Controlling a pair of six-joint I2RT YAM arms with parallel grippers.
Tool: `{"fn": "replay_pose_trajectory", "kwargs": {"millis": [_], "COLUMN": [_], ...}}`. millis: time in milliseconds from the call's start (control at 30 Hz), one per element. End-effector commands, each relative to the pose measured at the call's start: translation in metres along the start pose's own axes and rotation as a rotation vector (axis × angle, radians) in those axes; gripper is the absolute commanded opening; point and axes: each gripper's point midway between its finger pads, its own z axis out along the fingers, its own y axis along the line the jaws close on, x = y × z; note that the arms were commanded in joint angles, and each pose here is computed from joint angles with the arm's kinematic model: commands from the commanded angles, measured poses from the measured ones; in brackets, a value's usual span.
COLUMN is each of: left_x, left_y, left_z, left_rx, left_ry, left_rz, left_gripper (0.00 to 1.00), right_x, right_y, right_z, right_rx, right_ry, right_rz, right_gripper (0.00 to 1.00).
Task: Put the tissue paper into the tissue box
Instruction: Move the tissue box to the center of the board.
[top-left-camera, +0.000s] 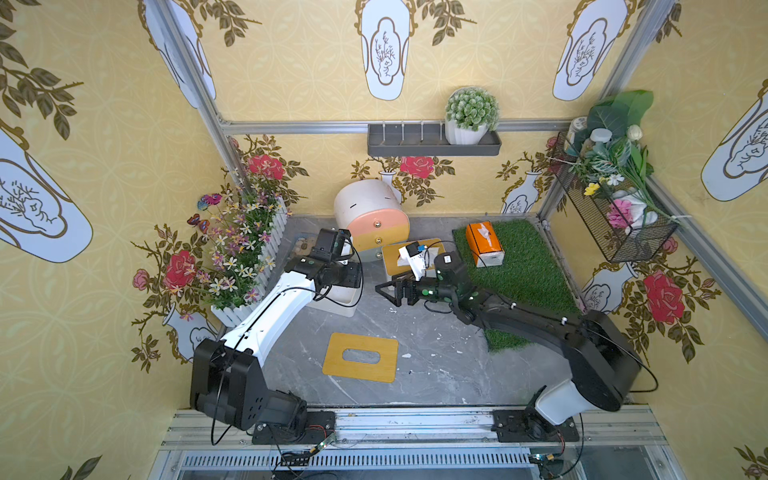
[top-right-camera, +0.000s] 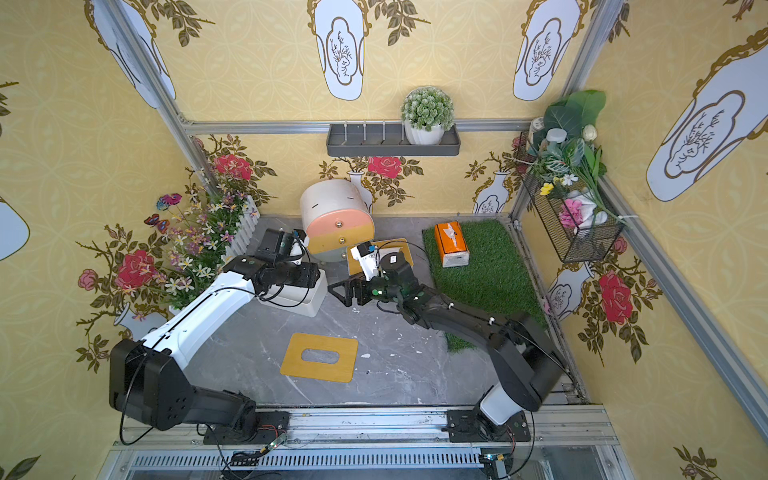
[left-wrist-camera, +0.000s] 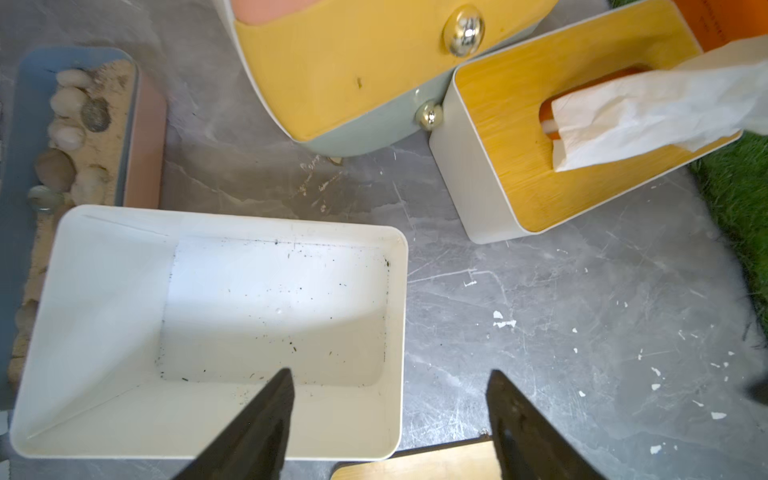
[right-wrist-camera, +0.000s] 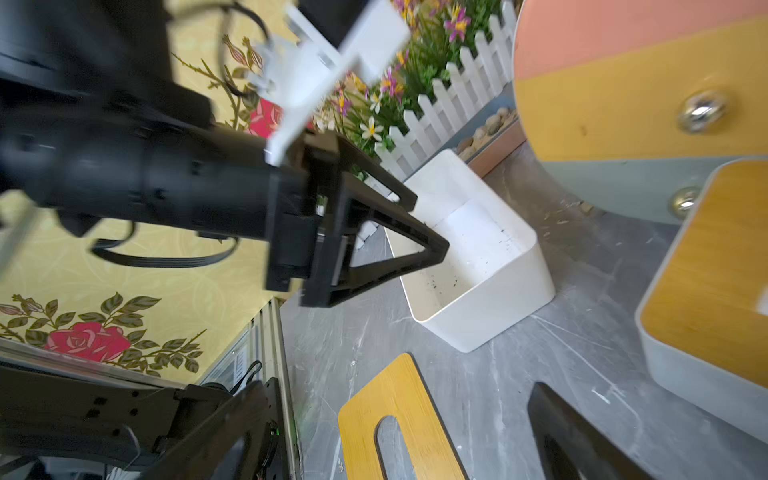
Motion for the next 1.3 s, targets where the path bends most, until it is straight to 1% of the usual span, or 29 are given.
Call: {"fn": "replay_pose_trajectory", "kwargs": {"millis": [0, 67, 200, 367, 533, 667, 733, 900, 1067, 1267], "left_x": [0.017, 0.021, 0.028, 0.037, 0.045, 0.049, 0.052, 0.057, 0.054, 0.052], "left_y": [-0.005, -0.007, -0.008, -0.006, -0.004, -0.005, -0.006, -0.016, -0.031, -0.053], "left_z": [0.009, 0.015, 0.025, 0.036, 0.046, 0.051, 0.052, 0.053, 0.045, 0.026], "left_rx": [0.032, 0.043, 0.049, 0.041, 0.033, 0.037, 0.046, 0.098, 0.173, 0.281], "left_ry": [0.098, 0.130, 0.185, 0.245, 0.296, 0.324, 0.332, 0.346, 0.338, 0.289], "left_rz": [0.015, 0.016, 0.014, 0.015, 0.014, 0.012, 0.007, -0.018, -0.080, -0.193], "left_gripper": [0.67, 0.64, 0.61, 0.54, 0.40, 0.25, 0.16, 0.01, 0.00, 0.00], "right_x": [-0.022, -0.029, -0.028, -0.010, 0.009, 0.019, 0.022, 0.026, 0.028, 0.031], "right_y": [0.003, 0.009, 0.008, 0.001, -0.005, -0.009, -0.009, -0.008, -0.009, -0.011], "right_z": [-0.036, -0.064, -0.108, -0.139, -0.154, -0.161, -0.164, -0.174, -0.189, -0.200], "right_rx": [0.066, 0.079, 0.121, 0.145, 0.153, 0.166, 0.173, 0.196, 0.223, 0.236], "right_ry": [-0.131, -0.207, -0.305, -0.338, -0.351, -0.341, -0.333, -0.322, -0.328, -0.321], "right_rz": [0.022, 0.026, 0.051, 0.100, 0.131, 0.142, 0.139, 0.119, 0.093, 0.074], "right_gripper": [0.99, 0.99, 0.99, 0.99, 0.99, 0.99, 0.99, 0.99, 0.99, 0.99]}}
